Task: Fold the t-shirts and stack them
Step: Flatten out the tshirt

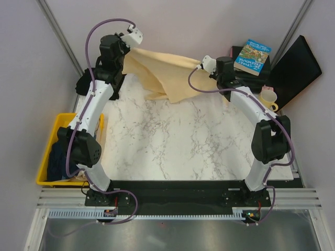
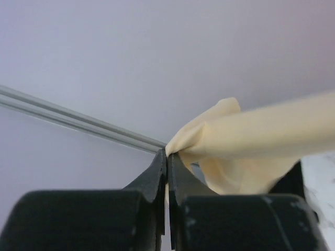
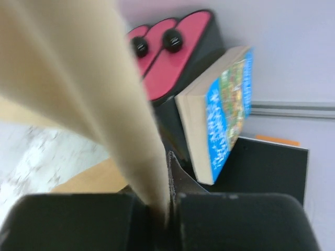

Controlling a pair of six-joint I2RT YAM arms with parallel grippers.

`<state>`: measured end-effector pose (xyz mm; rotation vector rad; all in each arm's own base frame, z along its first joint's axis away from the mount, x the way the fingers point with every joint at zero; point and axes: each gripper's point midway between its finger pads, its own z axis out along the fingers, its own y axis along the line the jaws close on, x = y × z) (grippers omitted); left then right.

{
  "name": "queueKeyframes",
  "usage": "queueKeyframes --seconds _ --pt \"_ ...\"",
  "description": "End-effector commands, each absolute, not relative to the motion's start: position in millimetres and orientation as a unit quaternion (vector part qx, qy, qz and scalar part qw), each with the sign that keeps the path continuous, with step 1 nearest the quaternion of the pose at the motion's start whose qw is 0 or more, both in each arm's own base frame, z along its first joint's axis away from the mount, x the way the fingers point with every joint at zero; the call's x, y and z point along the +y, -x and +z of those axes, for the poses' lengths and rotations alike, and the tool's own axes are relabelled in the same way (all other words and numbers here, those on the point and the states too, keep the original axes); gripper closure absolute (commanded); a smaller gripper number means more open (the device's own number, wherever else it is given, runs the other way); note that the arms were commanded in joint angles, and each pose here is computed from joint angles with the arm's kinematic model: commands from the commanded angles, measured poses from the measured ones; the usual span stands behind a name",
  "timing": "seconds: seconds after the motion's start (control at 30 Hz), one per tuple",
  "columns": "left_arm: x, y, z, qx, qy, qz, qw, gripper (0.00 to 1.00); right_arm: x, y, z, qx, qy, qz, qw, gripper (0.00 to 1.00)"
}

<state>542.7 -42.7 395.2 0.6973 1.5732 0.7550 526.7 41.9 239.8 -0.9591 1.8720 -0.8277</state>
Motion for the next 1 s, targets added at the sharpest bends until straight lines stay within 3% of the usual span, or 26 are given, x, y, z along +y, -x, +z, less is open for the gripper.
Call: queueKeyframes --seconds 0.0,0.57,0.97 --pt "-19.9 -523.5 520.0 0.570 -0.223 0.428 0.665 0.98 23.0 -550.8 333.9 0.701 0.261 -0.405 0.526 1.00" --pt "-29.7 -519.0 564.5 0.472 -0.250 0.489 0.690 0.98 38.1 -580.5 395.5 0.631 0.260 -0.430 0.591 1.00" --pt "7.2 -516.6 618.8 0.389 -0.179 0.578 0.695 0.98 17.4 -576.2 430.1 0.580 0.114 -0.446 0.672 1.00"
